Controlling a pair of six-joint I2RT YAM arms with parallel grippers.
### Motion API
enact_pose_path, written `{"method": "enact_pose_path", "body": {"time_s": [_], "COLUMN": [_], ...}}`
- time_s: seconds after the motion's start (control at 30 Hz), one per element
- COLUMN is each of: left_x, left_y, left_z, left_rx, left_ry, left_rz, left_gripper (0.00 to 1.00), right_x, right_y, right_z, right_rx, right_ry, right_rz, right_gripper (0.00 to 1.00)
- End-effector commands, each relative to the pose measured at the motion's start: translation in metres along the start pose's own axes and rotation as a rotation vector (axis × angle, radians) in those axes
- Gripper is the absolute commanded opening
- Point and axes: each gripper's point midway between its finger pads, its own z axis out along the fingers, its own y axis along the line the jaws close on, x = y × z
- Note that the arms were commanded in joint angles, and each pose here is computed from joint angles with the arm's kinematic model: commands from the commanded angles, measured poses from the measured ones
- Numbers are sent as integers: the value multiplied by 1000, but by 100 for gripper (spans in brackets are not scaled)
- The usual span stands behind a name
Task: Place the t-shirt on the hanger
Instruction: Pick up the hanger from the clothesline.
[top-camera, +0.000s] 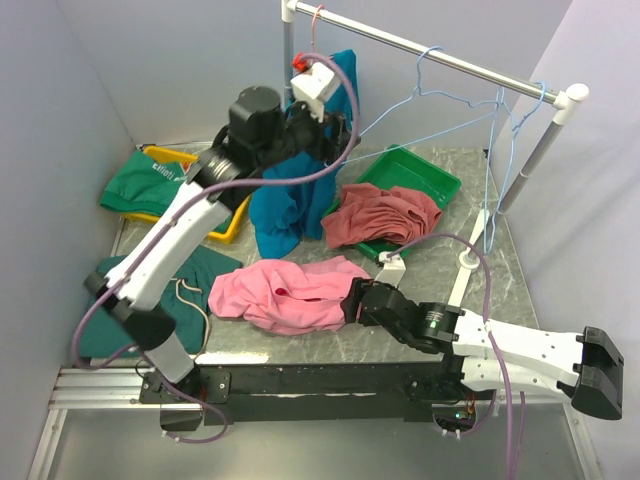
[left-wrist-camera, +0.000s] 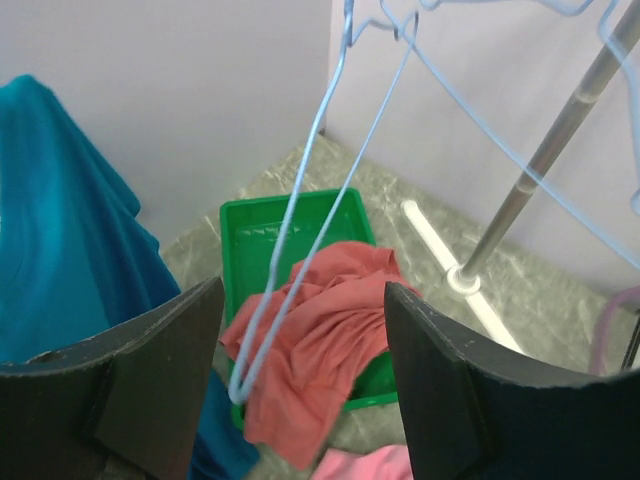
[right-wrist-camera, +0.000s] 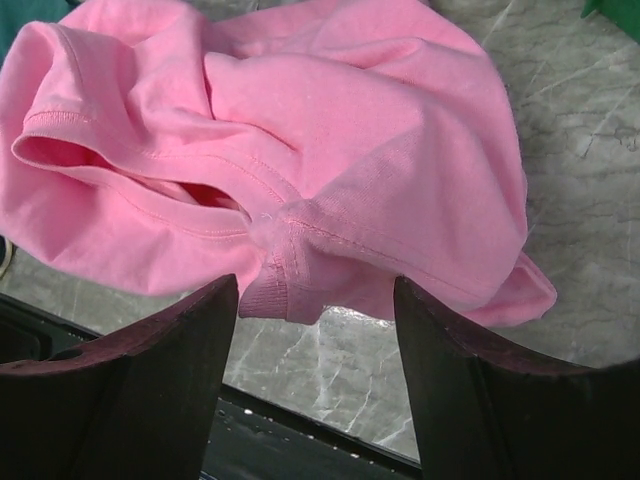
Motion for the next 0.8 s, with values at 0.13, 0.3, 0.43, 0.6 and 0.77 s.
{"method": "enact_pose_path", "body": {"time_s": [0.13,0.3,0.43,0.6,0.77], "left_x": [-9,10,19,22,31], "left_y": [-1,-3,4,3,3], "left_z": [40,65,78,85,95], "left_rx": [170,201,178,184,192], "left_ry": [-7,11,-3,-26,-12], "left_rz": [147,99,92,77,37], "left_gripper": [71,68,63,54,46], "right_x": [-4,-2,0,2,5], "right_y": [7,7,12,12,12], "right_z": [-1,-1,-2,-2,-3], "right_rx": [-23,-27,-45,-49,-55], "right_ry": [-29,-29,-22,-19,-17], "right_rz": [4,2,-4,-4,5], "right_gripper": [71,72,72,72,72]}}
